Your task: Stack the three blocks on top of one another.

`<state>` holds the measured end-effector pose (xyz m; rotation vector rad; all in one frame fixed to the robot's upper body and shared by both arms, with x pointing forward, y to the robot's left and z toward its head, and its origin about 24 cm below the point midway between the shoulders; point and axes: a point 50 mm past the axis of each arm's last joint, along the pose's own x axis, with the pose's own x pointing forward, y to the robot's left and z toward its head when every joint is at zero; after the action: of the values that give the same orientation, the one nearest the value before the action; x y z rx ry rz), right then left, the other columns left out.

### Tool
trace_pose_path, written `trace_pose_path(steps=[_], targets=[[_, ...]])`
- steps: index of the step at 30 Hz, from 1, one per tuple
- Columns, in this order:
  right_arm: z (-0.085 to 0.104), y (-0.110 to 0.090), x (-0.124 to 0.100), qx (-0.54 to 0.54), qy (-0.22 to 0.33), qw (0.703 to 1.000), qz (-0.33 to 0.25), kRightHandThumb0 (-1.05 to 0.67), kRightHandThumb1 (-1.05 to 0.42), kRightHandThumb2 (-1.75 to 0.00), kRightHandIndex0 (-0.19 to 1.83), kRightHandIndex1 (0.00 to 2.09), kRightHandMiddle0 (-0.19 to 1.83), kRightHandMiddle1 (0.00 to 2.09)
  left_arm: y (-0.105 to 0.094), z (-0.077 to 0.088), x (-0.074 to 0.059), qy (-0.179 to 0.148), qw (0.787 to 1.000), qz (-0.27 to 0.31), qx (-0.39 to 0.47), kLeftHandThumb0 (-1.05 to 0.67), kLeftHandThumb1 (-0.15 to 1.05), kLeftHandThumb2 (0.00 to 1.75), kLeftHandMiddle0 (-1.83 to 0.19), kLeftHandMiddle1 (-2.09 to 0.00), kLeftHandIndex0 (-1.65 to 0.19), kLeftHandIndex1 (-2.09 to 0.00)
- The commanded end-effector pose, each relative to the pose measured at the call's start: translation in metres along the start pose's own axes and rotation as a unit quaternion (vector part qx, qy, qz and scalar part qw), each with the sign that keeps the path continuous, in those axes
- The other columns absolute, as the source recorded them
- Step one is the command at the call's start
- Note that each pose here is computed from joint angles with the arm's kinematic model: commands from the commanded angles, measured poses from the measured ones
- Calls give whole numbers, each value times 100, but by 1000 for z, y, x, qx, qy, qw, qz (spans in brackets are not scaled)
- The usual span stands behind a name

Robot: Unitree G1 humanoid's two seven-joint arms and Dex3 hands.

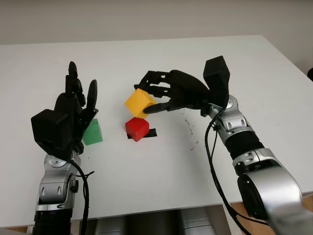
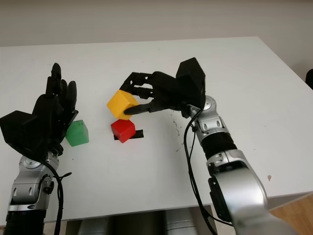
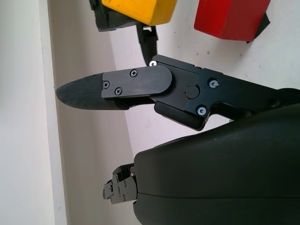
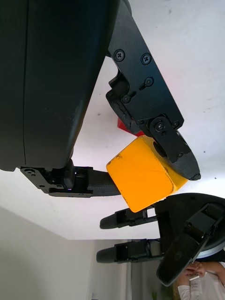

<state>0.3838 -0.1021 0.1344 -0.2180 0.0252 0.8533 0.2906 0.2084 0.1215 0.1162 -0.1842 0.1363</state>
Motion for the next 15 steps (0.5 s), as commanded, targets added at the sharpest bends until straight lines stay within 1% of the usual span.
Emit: trace_pose_path(steps=[1, 8, 15], targets=[[1, 4, 1, 7, -7, 1000, 6, -49, -93, -6, 22, 3, 41, 154, 0, 2, -1, -7, 1000, 0, -1, -79, 105, 52, 19, 0, 18, -5], [-6, 12, 5, 21, 6, 1000, 5, -48, -94, -5, 21, 3, 38, 161, 0, 2, -1, -6, 1000, 0, 3, -78, 105, 52, 19, 0, 18, -5], [-8, 14, 8, 24, 9, 1000, 0, -47, -94, -5, 20, 3, 38, 161, 0, 2, -1, -6, 1000, 0, 4, -78, 105, 54, 19, 0, 19, -5]])
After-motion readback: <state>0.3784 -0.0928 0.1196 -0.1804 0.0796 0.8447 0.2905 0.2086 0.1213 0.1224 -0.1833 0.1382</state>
